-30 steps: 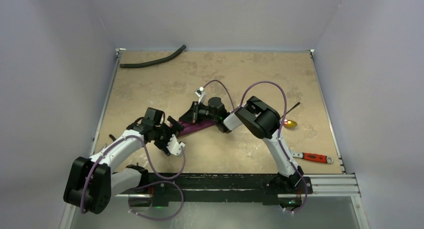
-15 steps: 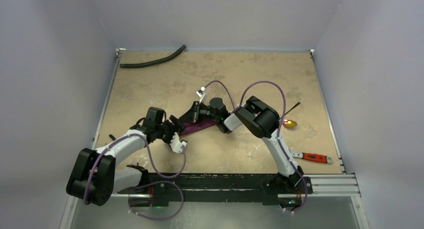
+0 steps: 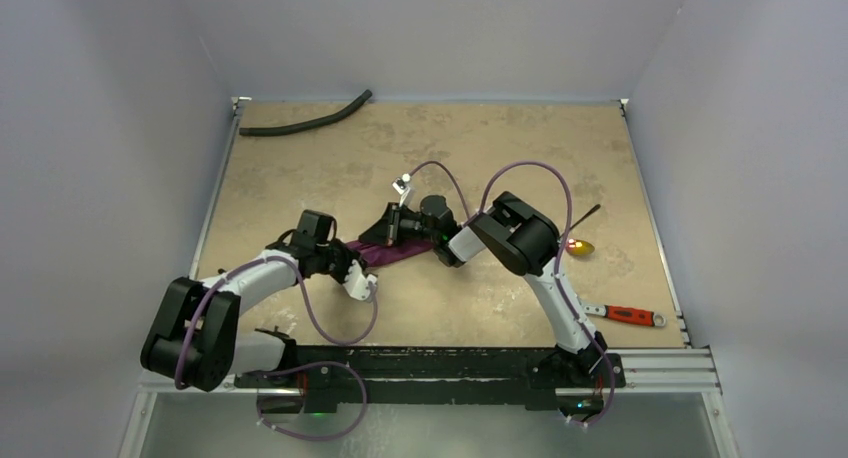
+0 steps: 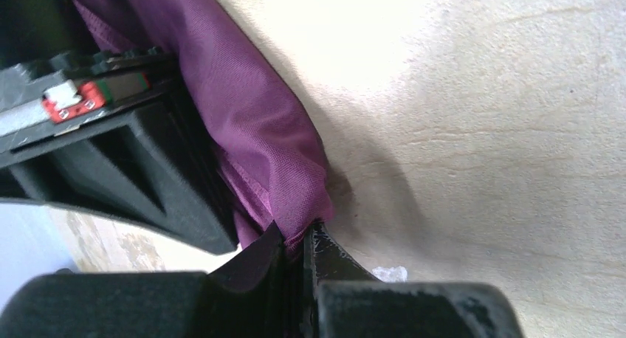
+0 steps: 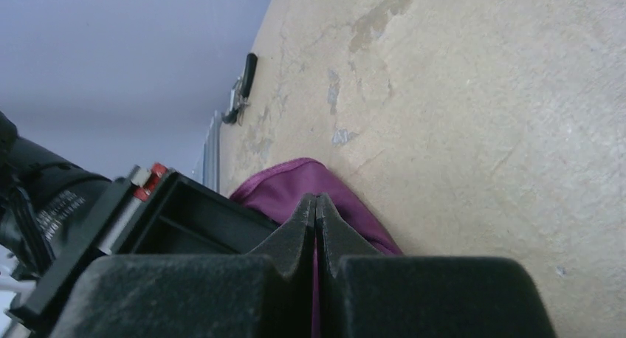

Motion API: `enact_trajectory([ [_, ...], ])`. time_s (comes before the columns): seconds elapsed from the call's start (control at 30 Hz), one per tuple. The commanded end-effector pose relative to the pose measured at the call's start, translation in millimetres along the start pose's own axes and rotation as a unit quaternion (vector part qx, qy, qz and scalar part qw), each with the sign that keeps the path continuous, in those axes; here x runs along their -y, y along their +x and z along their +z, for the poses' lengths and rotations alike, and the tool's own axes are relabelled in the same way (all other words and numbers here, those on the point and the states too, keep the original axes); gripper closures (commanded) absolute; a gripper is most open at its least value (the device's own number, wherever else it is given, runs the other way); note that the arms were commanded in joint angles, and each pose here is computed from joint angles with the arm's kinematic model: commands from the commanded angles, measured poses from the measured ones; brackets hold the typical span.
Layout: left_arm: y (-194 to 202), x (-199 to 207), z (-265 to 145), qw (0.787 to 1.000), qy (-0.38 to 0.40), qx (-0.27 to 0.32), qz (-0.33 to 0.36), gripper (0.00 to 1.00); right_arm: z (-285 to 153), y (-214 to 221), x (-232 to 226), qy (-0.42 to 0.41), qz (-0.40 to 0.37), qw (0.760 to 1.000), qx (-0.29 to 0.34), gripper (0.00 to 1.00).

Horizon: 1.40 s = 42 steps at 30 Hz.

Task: Fold the napkin into a case and place the utensils inside
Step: Pick up the smaller rectangle-folded napkin from the center of the board.

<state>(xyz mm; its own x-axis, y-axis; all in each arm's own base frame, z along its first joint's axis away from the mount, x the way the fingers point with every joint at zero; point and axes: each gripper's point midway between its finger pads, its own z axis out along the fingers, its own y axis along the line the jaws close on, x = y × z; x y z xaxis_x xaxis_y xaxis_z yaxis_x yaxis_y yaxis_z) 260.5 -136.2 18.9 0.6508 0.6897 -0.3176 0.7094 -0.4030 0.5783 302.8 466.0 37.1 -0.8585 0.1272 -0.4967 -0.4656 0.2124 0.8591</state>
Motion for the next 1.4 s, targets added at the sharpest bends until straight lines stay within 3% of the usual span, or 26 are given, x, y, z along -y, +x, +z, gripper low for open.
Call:
enact_trajectory([
  [0.0,-14,-9,-8,0.998,0.012,0.029,-0.056,1.0,-32,13,45,0.067,0.009,0.997,-0.043,1.0],
  [0.07,-18,-13,-12,0.996,0.012,0.035,-0.076,1.0,-46,-24,39,0.088,-0.057,0.994,-0.019,0.98],
  [0.13,-19,-17,-16,0.995,0.009,0.037,-0.09,1.0,-63,-58,29,0.117,-0.136,0.984,-0.001,0.82],
  [0.2,-20,-15,-19,0.995,0.009,0.038,-0.095,1.0,-80,-84,24,0.167,-0.222,0.96,0.005,0.73],
  [0.33,-17,-7,-24,0.993,0.015,0.037,-0.109,1.0,-116,-116,9,0.238,-0.339,0.91,0.021,0.72],
  [0.4,-17,-4,-27,0.992,0.019,0.038,-0.117,1.0,-143,-152,-24,0.271,-0.405,0.869,0.085,0.71],
  [0.43,-17,-1,-28,0.992,0.022,0.038,-0.119,1.0,-157,-163,-41,0.275,-0.436,0.849,0.113,0.63],
  [0.47,-16,0,-29,0.992,0.023,0.038,-0.122,1.0,-166,-164,-51,0.272,-0.441,0.845,0.132,0.51],
  [0.5,-16,1,-29,0.991,0.023,0.038,-0.125,1.0,-176,-172,-57,0.275,-0.441,0.838,0.166,0.23],
  [0.53,-16,2,-29,0.991,0.023,0.038,-0.124,1.0,-183,-178,-56,0.279,-0.42,0.842,0.194,0.04],
  [0.57,-16,3,-29,0.992,0.023,0.038,-0.121,1.0,-181,-184,-52,0.273,-0.416,0.847,0.19,0.02],
  [0.63,-15,-1,-29,0.992,0.016,0.039,-0.117,1.0,-169,-185,-39,0.264,-0.433,0.855,0.11,0.1],
  [0.67,-15,-3,-30,0.992,0.011,0.039,-0.118,1.0,-170,-191,-41,0.271,-0.46,0.84,0.097,0.15],
  [0.73,-14,-7,-32,0.993,0.006,0.035,-0.117,1.0,-175,-186,-62,0.288,-0.557,0.772,0.102,0.12],
  [0.8,-12,-11,-34,0.993,0.002,0.031,-0.117,1.0,-183,-145,-61,0.28,-0.632,0.72,0.059,0.03],
  [0.83,-11,-12,-35,0.993,0.001,0.03,-0.118,1.0,-185,-128,-61,0.257,-0.654,0.711,0.026,0.01],
  [1.0,-11,-14,-37,0.992,-0.002,0.029,-0.123,1.0,-179,-54,-50,0.186,-0.675,0.708,-0.093,0.01],
  [1.07,-11,-14,-37,0.992,-0.003,0.029,-0.125,1.0,-167,-31,-42,0.187,-0.694,0.684,-0.121,0.01],
  [1.17,-10,-17,-39,0.992,-0.007,0.029,-0.123,1.0,-152,-16,-24,0.192,-0.721,0.648,-0.151,0.02],
  [1.37,-11,-21,-42,0.993,-0.012,0.027,-0.117,1.0,-127,-13,-4,0.176,-0.754,0.61,-0.169,0.05],
])
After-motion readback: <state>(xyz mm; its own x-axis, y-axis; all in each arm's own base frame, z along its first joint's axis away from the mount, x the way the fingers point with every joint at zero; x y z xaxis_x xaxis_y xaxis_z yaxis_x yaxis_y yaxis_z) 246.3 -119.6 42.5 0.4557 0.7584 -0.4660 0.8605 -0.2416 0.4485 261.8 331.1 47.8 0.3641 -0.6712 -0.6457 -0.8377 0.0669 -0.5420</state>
